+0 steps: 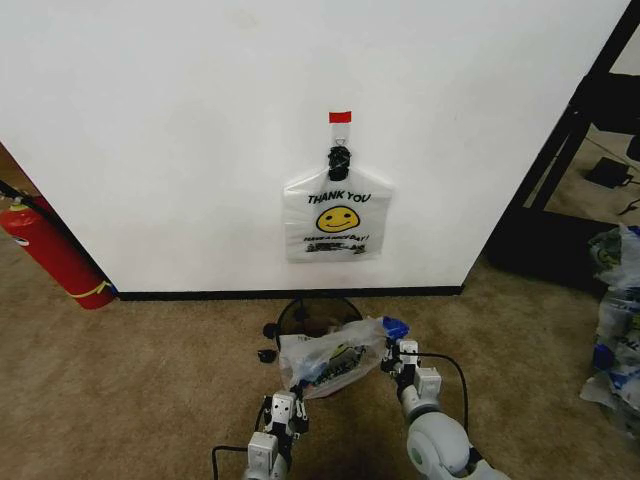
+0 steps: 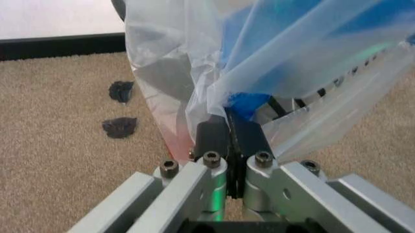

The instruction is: Pick up the garbage bag from the wall and place it over the trash bin.

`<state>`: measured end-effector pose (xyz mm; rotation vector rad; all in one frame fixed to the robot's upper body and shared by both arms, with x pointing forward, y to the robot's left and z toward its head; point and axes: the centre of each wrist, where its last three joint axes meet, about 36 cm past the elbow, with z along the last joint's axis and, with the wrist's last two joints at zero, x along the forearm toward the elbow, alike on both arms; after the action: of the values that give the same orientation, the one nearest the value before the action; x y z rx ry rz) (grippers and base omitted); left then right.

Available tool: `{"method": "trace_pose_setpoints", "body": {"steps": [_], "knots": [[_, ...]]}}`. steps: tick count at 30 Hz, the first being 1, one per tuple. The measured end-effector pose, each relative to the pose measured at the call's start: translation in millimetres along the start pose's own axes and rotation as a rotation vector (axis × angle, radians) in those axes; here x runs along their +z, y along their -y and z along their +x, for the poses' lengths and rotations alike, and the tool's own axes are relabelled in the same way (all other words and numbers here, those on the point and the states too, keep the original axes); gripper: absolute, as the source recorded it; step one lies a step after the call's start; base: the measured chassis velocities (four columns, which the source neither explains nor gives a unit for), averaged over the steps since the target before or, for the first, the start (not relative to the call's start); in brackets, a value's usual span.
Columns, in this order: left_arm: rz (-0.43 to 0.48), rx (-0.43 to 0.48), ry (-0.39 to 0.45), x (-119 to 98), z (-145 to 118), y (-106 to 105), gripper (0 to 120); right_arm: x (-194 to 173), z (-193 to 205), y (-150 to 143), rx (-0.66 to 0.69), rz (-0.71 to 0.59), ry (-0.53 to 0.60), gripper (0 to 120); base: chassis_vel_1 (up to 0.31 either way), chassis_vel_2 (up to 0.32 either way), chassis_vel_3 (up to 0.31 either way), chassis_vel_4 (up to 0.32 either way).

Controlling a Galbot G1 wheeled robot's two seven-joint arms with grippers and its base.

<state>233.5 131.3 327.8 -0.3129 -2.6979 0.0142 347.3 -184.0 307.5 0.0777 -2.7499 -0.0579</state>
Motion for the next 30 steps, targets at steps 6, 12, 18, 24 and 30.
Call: {"method": "trace_pose_setpoints", "body": {"steps": [6,12,18,24,30], "knots": [[-0.014,-0.001,-0.005,6.7,-5.1,1.7,0,4.0,-9.2,2.1,0.009,0.012,-0.001,0,0.000,0.000,0.000,0.000],[-0.021,-0.013,0.005,5.3,-11.3,-1.6,0,5.2,-16.9,0.4,0.009,0.010,0.007,0,0.000,0.000,0.000,0.000],[-0.030,-0.002,0.012,1.4,-4.2,-1.7,4,4.5,-14.7,-2.4,-0.004,0.000,0.014,0,0.000,0.000,0.000,0.000],[-0.055,0.024,0.016,-3.1,11.0,-1.1,22,-0.7,1.8,2.0,-0.018,0.001,0.026,11,0.000,0.000,0.000,0.000],[-0.081,0.040,0.020,-5.9,26.3,1.1,44,-11.9,21.3,10.3,-0.026,0.011,0.055,34,0.000,0.000,0.000,0.000]]}}
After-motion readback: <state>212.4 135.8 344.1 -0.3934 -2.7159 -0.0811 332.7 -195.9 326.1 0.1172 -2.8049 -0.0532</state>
